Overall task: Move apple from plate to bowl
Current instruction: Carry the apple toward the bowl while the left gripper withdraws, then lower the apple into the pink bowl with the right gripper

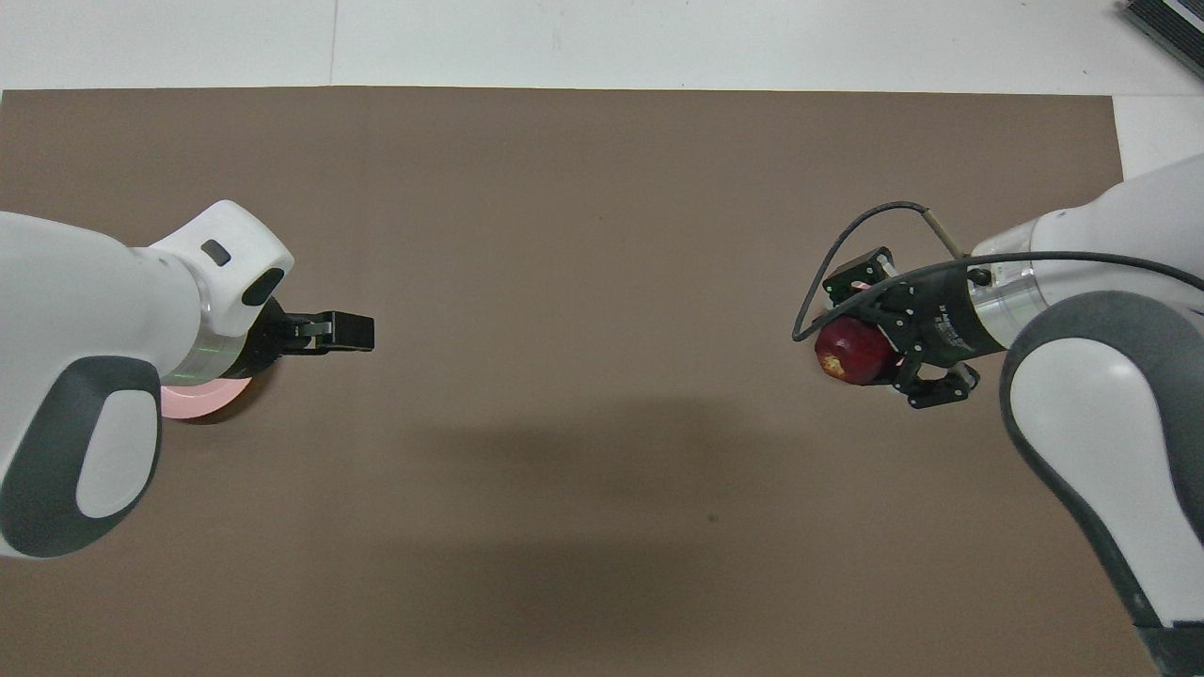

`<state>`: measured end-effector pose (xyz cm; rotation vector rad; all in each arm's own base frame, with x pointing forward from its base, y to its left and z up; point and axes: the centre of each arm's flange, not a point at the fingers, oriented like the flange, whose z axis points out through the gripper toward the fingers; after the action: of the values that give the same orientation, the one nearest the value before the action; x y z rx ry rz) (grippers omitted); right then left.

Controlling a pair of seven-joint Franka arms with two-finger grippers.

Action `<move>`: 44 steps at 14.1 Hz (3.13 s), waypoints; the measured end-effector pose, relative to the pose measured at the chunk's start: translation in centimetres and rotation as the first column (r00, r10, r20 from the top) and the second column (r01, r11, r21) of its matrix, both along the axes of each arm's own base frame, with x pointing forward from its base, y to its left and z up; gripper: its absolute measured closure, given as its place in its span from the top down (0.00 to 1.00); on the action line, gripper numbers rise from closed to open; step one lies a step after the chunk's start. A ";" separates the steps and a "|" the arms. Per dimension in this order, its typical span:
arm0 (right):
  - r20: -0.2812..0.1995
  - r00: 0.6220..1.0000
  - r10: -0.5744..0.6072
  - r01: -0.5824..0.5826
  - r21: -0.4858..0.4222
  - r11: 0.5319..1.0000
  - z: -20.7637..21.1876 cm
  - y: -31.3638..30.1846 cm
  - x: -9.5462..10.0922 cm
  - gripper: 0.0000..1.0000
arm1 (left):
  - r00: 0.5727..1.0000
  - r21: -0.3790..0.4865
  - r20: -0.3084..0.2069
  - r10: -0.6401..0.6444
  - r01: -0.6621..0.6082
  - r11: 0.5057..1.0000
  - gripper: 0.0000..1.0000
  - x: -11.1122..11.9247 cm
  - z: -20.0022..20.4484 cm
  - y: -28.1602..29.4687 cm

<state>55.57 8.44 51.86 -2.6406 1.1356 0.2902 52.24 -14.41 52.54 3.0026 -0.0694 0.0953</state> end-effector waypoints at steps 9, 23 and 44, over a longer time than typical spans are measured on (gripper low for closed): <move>0.112 0.920 0.375 -0.355 -0.164 0.920 -4.9 -7.6 2.5 0.74 | 0.997 0.086 -0.005 -0.080 0.080 0.993 1.00 2.4 6.9 6.2; 0.108 0.918 0.381 -0.357 -0.193 0.914 -17.0 -6.1 4.4 0.74 | 0.986 0.101 -0.128 -0.106 0.119 0.988 1.00 1.3 11.3 9.8; 0.141 0.913 0.384 -0.347 -0.228 0.909 -19.4 -6.3 5.4 0.74 | 0.984 0.105 -0.124 -0.126 0.140 0.985 1.00 1.3 11.3 12.4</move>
<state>60.98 2.14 32.44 -2.9771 0.6317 -0.0039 53.55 -2.02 63.88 3.0985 -0.2722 -0.1020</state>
